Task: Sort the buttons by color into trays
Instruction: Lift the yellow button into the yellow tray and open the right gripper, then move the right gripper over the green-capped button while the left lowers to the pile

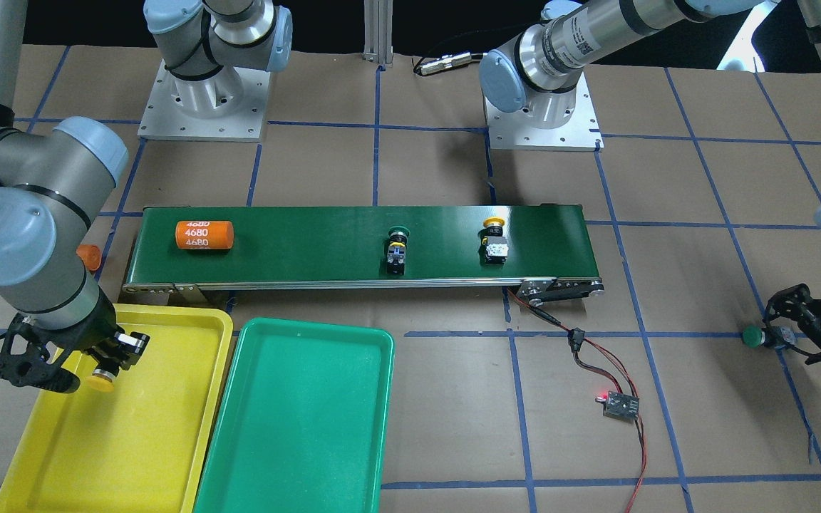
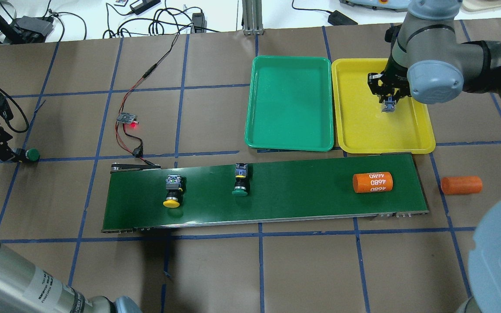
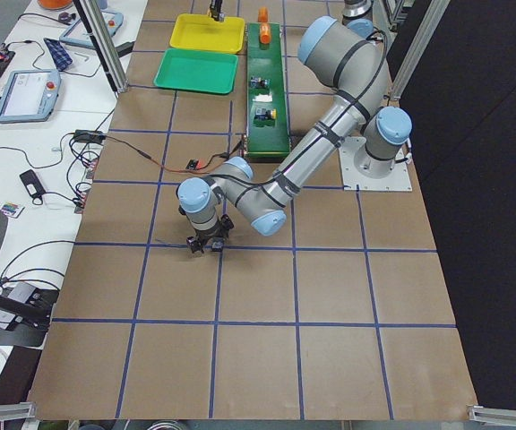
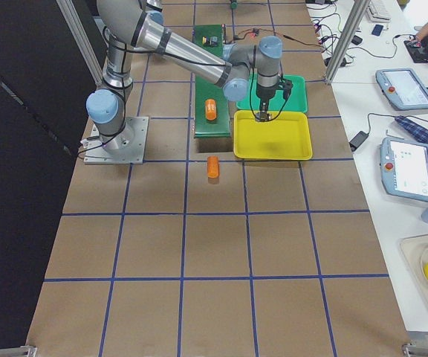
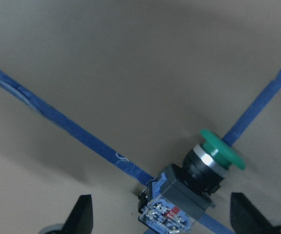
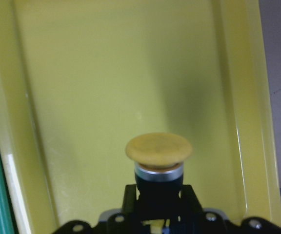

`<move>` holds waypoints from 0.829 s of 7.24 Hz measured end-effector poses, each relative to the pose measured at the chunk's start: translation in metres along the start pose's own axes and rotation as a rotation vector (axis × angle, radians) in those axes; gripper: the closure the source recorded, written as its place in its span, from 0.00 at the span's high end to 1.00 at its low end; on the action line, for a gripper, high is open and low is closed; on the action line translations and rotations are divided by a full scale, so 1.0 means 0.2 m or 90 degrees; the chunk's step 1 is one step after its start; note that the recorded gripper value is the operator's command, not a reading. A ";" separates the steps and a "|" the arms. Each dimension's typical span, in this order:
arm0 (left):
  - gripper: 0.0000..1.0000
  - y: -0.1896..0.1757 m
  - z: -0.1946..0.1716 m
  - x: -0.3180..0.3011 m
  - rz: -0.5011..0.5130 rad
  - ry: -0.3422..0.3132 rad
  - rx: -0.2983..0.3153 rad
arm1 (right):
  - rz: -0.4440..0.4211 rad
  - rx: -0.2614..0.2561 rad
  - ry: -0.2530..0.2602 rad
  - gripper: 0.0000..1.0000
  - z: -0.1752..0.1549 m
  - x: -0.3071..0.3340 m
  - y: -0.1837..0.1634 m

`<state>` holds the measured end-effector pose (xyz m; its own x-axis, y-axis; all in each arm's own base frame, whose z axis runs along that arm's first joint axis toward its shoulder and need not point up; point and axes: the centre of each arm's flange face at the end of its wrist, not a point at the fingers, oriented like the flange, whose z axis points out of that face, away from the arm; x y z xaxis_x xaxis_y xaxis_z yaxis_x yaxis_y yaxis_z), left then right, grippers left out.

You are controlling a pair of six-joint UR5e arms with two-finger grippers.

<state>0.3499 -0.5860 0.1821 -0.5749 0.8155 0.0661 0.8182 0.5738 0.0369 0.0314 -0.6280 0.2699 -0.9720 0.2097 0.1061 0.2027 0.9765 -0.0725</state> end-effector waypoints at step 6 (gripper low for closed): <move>0.00 -0.04 0.04 0.09 0.006 0.027 0.009 | -0.014 -0.002 -0.050 1.00 -0.20 -0.17 0.14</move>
<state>0.3337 -0.5753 0.1752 -0.5655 0.8176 0.1085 0.8236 0.5667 0.0226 0.0750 -0.6058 0.3035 -0.9824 0.1844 0.0299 0.1821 0.9810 -0.0672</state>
